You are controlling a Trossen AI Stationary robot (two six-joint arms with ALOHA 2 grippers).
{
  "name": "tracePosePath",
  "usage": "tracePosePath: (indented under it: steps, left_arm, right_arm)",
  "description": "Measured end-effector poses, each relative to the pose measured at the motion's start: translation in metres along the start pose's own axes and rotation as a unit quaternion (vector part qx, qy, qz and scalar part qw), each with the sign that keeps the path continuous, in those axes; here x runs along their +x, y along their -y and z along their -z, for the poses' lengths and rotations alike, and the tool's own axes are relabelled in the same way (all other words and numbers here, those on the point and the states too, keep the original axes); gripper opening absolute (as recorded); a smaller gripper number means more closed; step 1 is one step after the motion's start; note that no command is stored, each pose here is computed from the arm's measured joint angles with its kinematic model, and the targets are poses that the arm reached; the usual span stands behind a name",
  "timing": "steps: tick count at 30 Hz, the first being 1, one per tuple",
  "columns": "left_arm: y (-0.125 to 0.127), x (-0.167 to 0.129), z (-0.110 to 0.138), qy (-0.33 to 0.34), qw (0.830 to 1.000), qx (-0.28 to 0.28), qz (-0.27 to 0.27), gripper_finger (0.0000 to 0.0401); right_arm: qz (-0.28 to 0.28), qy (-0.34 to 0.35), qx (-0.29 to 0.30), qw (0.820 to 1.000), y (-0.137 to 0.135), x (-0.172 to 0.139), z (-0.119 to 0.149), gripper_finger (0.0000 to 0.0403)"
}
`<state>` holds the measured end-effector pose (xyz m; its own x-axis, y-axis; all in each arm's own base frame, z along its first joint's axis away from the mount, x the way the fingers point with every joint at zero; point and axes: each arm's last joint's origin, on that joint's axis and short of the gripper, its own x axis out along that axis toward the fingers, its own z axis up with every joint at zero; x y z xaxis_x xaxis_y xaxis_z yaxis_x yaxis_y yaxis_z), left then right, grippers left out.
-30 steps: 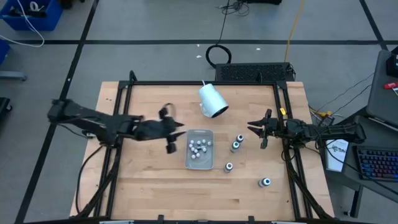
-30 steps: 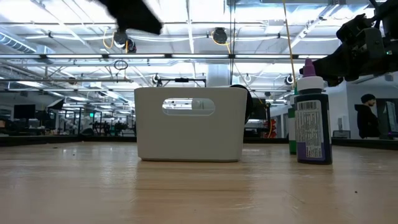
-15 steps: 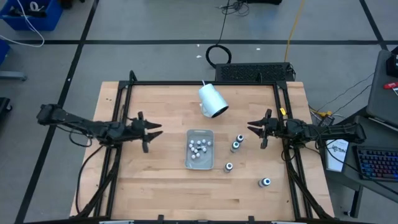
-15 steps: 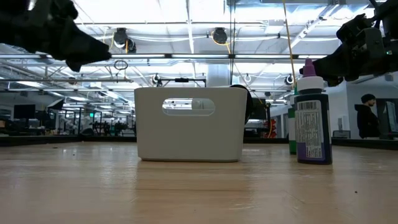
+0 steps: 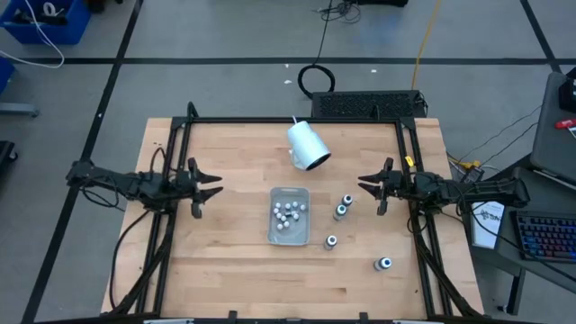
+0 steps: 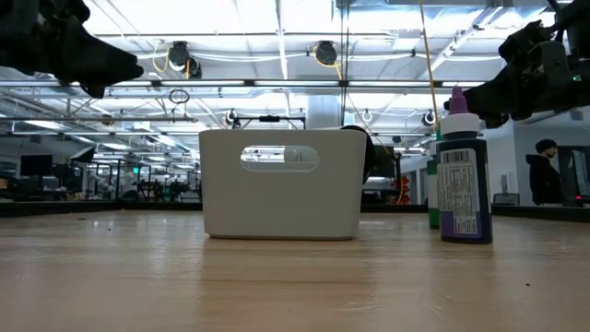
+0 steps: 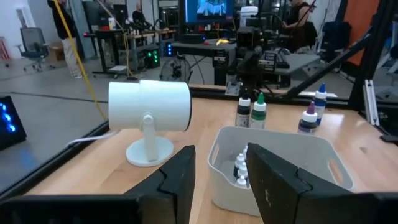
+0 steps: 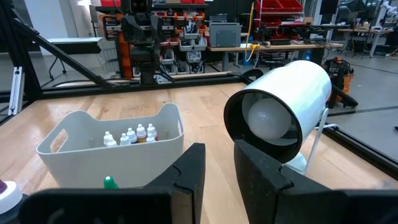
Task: Pick & Place food coloring
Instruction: Put the big black food coloring bottle into the gray bin
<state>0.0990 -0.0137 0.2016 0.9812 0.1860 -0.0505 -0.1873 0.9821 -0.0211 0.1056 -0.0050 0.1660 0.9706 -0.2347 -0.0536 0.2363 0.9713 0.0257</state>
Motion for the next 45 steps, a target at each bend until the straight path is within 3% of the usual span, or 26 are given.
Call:
tracePosePath:
  steps: [11,17,22,26,30,35,39,42,45]
  left_arm:
    - [-0.001,0.001,0.027,0.012,1.000,-0.009,0.004,0.0147]
    - [-0.005,0.003,0.029,0.013,1.000,-0.008,0.027,0.0148]
    - [-0.013,0.005,0.033,-0.010,1.000,-0.020,0.008,0.0147]
    - [-0.014,0.006,0.033,-0.011,0.999,-0.016,0.045,0.0147]
    - [-0.019,0.007,0.032,-0.007,1.000,-0.005,0.018,0.0148]
    - [-0.023,0.007,0.033,-0.011,1.000,-0.013,0.004,0.0147]
    - [-0.023,0.008,0.034,-0.016,1.000,-0.024,-0.009,0.0147]
    - [-0.024,0.008,0.034,-0.019,0.999,-0.035,-0.013,0.0147]
    - [-0.024,0.008,0.034,-0.019,0.999,-0.037,-0.013,0.0148]
  right_arm:
    - [0.000,0.000,0.000,1.000,0.000,0.000,0.000,0.0077]
    - [0.000,0.000,0.000,1.000,0.000,0.000,0.000,0.0077]
    - [0.000,0.000,0.000,1.000,0.000,0.000,0.000,0.0077]
    - [0.000,0.000,0.000,1.000,0.000,0.000,0.000,0.0077]
    - [0.000,0.000,0.000,1.000,0.000,0.000,0.000,0.0077]
    - [0.000,0.003,-0.088,0.996,0.000,0.000,0.000,0.0077]
    - [0.000,0.002,-0.112,0.994,0.000,0.000,0.000,0.0077]
    - [0.000,0.005,-0.096,0.995,0.000,0.000,-0.001,0.0077]
    - [-0.001,0.036,-0.020,0.999,0.000,0.000,-0.007,0.0077]
